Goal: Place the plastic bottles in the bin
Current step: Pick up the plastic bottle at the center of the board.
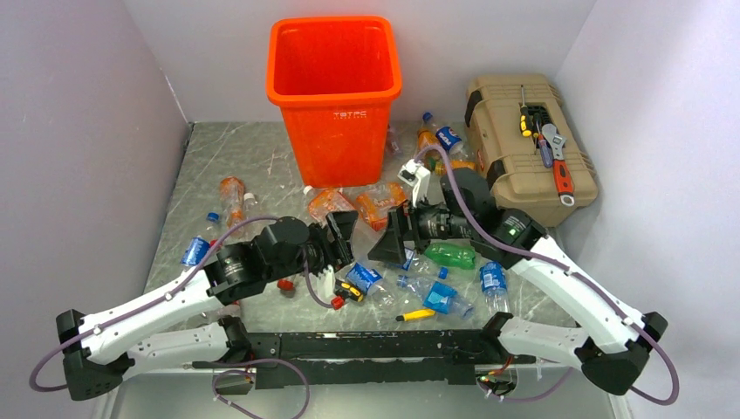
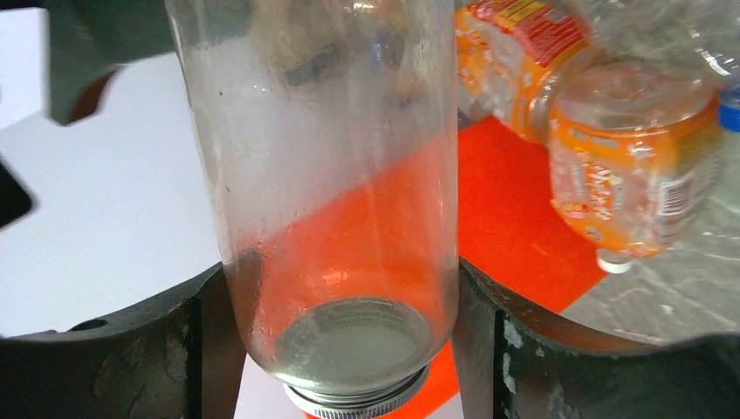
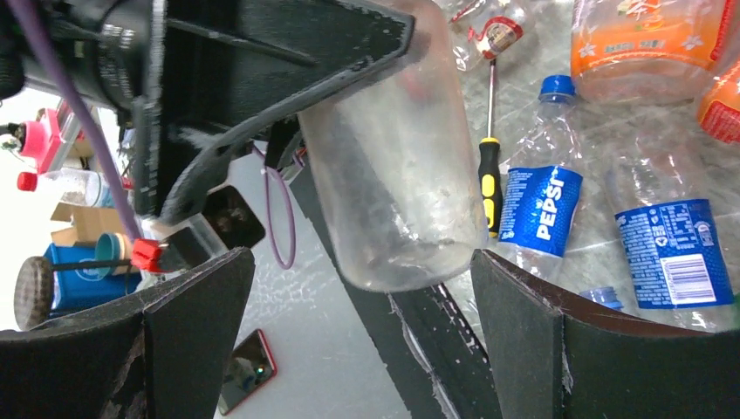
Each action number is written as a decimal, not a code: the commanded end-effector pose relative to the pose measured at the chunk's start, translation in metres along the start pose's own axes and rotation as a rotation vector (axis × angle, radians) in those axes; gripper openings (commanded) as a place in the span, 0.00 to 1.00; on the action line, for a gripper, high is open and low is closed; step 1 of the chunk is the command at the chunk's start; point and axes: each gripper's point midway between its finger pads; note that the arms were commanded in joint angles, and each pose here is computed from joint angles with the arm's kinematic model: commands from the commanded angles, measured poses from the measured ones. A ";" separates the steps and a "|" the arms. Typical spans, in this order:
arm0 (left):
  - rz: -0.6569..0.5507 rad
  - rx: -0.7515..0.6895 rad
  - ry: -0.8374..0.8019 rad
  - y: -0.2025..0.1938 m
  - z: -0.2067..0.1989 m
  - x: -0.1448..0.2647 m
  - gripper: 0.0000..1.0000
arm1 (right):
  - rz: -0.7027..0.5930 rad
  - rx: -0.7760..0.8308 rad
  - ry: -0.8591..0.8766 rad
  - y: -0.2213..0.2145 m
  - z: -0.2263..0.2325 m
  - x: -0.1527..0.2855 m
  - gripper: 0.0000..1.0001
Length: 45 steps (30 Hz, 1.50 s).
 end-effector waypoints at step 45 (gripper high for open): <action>-0.046 0.756 0.351 -0.011 0.074 0.048 0.99 | -0.456 0.287 -0.122 0.041 -0.020 0.022 0.46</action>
Point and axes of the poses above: each gripper's point midway between its finger pads, its own x axis back along the fingers, its own z axis along the line the jaws close on, y = z × x, and after that the axes turned 2 degrees about x, right-handed
